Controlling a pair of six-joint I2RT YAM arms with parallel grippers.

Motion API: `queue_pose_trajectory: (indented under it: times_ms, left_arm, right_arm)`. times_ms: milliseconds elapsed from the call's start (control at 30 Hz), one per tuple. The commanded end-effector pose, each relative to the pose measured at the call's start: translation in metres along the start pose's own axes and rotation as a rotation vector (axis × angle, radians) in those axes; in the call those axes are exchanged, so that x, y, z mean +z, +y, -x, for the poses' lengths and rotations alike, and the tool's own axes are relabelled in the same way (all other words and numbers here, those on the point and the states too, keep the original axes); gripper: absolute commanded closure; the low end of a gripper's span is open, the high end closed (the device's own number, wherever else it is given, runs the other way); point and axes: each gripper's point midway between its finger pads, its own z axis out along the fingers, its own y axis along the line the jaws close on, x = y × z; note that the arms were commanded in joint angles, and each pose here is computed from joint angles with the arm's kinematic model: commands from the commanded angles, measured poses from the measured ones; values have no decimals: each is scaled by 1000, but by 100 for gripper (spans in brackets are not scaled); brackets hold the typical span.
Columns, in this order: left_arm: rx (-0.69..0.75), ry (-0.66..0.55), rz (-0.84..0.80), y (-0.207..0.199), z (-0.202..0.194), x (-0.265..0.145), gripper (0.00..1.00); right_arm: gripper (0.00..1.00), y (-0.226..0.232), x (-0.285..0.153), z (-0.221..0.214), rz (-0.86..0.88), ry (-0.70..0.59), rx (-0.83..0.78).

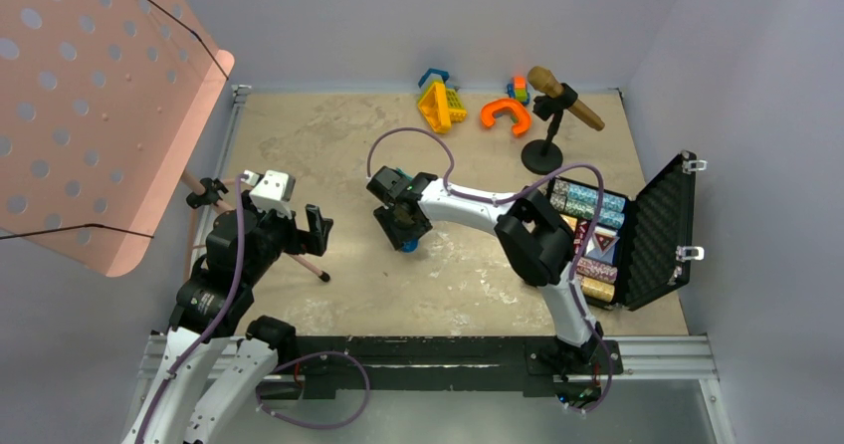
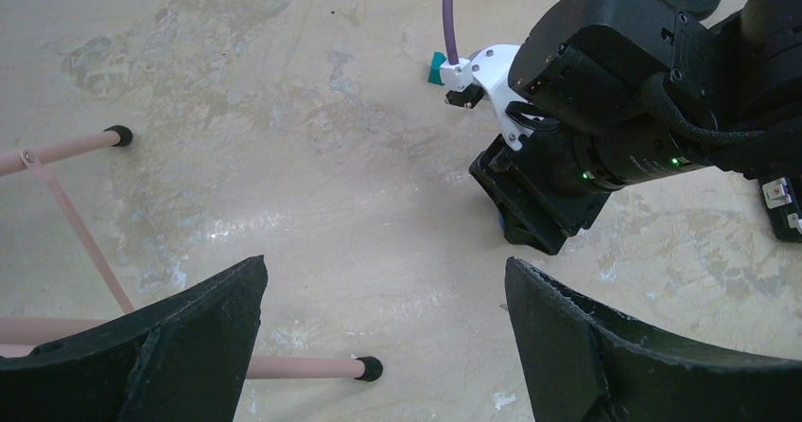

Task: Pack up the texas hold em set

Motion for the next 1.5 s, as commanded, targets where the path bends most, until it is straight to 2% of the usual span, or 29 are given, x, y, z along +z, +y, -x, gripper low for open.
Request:
queue_pose_trajectory:
  times_ms: [0,133,300,500,733,1000,1200,1467]
  left_arm:
    - [-4,-32,1,0,8,-1,0]
    - [-4,-34,2,0,9,-1,0]
    - [-4,-30,4,0,8,-1,1]
    - [-3,-30,4,0,8,-1,0]
    - [-4,-38,-4,-1,9,-3,1]
    - [-5,-37,-17,-4,10,-2,1]
    - [-1,-29,19,3,9,-1,0]
    - [0,-36,2,0,9,-2,0]
  right_arm:
    - [92,6,-34,21,36,-99,22]
    - [93,-10,-55,28,11,-140,46]
    - [94,-56,-78,19,-26,-171,121]
    - [94,-152,-105,-26,-104,-186,296]
    - [94,-241,-134,-89,-233,-181,513]
    - [94,-318,-154,-136,-326,-255,837]
    - [94,-351,-154,-170,-406,-218,971]
    - [97,-341,-140,-194,-381,-110,1043]
